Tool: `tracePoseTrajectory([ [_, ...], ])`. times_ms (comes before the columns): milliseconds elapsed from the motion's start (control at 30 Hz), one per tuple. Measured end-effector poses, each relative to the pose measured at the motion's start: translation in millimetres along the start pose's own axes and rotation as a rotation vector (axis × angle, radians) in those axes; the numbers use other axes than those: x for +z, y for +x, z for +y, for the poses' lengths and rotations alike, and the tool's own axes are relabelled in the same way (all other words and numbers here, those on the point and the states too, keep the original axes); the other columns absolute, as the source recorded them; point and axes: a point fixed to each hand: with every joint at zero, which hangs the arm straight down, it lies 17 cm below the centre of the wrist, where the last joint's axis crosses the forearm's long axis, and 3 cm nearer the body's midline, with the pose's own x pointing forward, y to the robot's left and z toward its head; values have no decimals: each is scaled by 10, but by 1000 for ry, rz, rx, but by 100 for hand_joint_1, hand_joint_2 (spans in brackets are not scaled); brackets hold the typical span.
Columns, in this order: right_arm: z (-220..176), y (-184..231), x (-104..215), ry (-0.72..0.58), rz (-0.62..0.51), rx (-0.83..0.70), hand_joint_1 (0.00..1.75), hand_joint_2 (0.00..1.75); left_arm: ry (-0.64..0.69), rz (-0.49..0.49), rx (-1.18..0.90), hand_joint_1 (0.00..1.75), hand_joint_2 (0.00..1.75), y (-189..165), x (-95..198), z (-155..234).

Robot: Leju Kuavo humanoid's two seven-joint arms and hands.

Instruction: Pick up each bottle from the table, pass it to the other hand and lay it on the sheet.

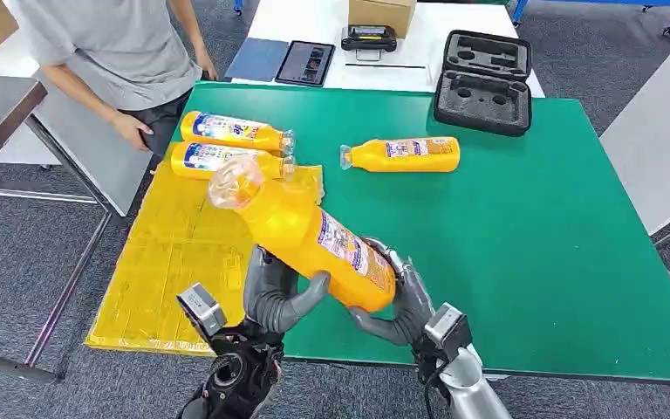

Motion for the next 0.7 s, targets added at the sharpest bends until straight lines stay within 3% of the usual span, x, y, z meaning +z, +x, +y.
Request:
tracePoseTrajectory([
  [567,-245,-94,183,-96,37,50,0,175,-13,-25,-185,175,175,8,-70,60],
  [700,-423,-152,313,-186,61,92,0,175,-83,-53,-467,175,175,-92,-73,250],
])
